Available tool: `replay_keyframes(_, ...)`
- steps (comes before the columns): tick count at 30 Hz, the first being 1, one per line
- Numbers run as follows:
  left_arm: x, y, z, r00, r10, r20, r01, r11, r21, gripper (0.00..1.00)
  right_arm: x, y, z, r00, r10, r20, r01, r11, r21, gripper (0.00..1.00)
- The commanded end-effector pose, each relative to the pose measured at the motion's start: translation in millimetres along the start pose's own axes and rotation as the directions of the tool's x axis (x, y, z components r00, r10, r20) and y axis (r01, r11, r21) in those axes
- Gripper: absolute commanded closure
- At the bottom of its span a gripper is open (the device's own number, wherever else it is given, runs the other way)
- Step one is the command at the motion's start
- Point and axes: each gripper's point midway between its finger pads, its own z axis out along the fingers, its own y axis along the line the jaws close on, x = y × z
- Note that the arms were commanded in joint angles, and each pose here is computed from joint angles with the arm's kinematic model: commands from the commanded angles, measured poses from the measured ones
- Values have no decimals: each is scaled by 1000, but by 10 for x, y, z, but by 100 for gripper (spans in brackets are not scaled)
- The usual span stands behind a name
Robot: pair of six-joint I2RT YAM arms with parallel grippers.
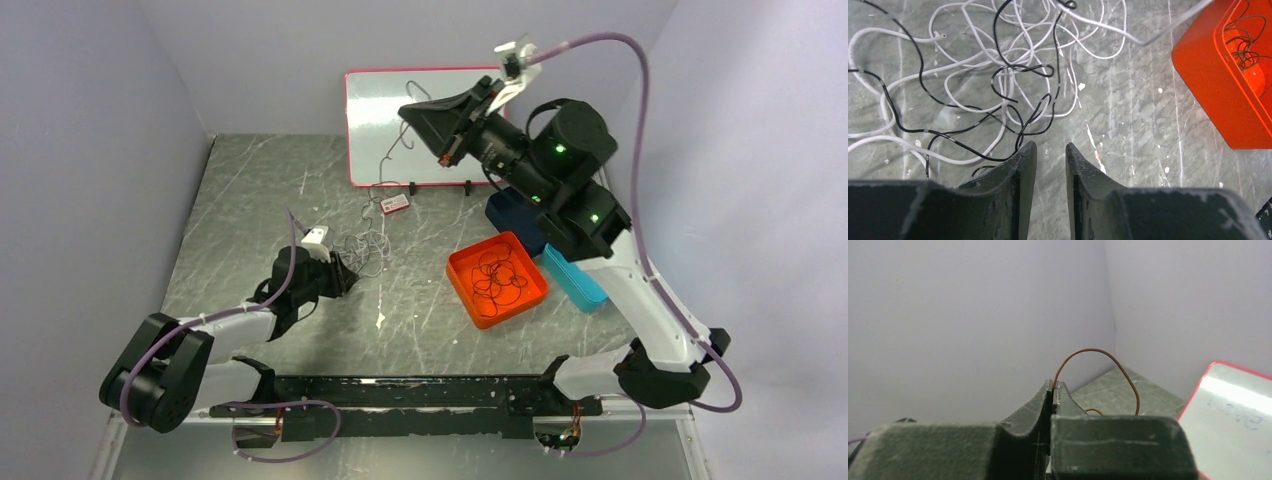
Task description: Untangle the cables
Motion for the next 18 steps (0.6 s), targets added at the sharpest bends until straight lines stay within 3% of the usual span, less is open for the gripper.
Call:
replay_keyframes(1, -78, 37, 8, 999, -2, 50, 3, 1000, -19, 67, -273, -146, -200, 994, -81, 67, 73, 991, 115, 100)
replay_keyframes(18, 2, 266, 73, 998, -61, 24, 64, 987, -145, 69, -887, -432, -831, 944, -267, 196, 180, 910, 374, 100)
